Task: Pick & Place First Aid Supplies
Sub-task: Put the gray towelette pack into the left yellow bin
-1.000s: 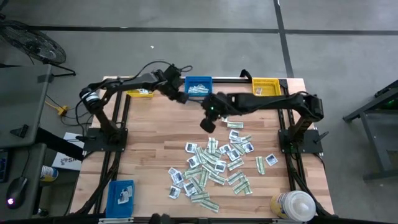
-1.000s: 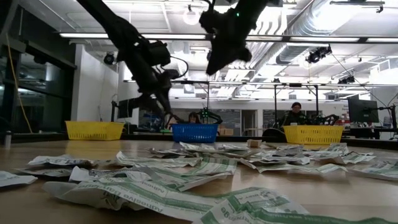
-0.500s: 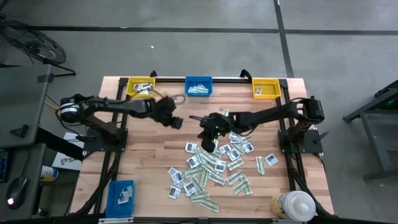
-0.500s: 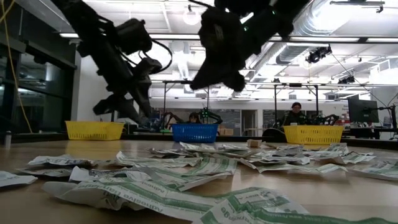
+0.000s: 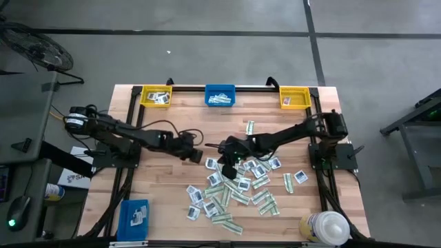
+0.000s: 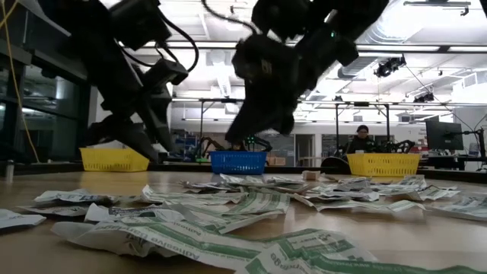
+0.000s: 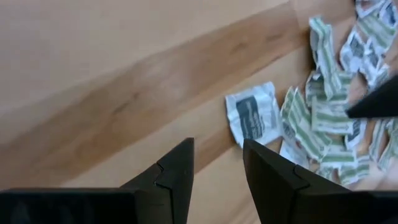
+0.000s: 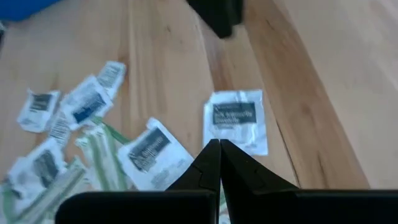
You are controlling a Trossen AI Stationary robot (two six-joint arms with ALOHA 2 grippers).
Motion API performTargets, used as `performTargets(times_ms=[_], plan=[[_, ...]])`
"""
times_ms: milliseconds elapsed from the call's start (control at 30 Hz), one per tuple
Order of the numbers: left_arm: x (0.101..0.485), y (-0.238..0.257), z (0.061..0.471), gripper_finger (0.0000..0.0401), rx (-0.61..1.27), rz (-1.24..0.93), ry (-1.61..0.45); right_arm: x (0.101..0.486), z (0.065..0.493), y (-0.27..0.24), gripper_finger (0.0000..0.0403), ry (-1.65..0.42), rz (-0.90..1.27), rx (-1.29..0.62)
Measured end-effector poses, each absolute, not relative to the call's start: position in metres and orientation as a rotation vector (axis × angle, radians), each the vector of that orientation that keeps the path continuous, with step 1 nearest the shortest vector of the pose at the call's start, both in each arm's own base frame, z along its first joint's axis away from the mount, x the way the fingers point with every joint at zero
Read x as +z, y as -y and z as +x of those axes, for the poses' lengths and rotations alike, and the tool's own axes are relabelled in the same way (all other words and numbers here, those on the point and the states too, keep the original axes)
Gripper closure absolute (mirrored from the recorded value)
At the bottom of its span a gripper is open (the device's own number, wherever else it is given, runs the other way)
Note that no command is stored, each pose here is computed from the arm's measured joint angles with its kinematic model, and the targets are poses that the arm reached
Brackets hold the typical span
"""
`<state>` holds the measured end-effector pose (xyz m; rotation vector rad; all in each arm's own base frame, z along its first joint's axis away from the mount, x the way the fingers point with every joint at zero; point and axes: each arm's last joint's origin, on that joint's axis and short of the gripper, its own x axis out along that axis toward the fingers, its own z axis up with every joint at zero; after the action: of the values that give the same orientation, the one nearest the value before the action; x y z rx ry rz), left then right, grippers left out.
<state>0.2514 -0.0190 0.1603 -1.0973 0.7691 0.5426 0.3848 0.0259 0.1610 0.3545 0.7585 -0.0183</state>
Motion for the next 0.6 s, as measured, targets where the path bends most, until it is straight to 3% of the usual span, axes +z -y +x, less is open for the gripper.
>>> performTargets(times_ms=[600], plan=[[0.153,0.044,0.256,0.0264,0.494,-1.106,-0.769,0.135,0.395,-0.021,0.0403,-0.741,0.314,-0.044]])
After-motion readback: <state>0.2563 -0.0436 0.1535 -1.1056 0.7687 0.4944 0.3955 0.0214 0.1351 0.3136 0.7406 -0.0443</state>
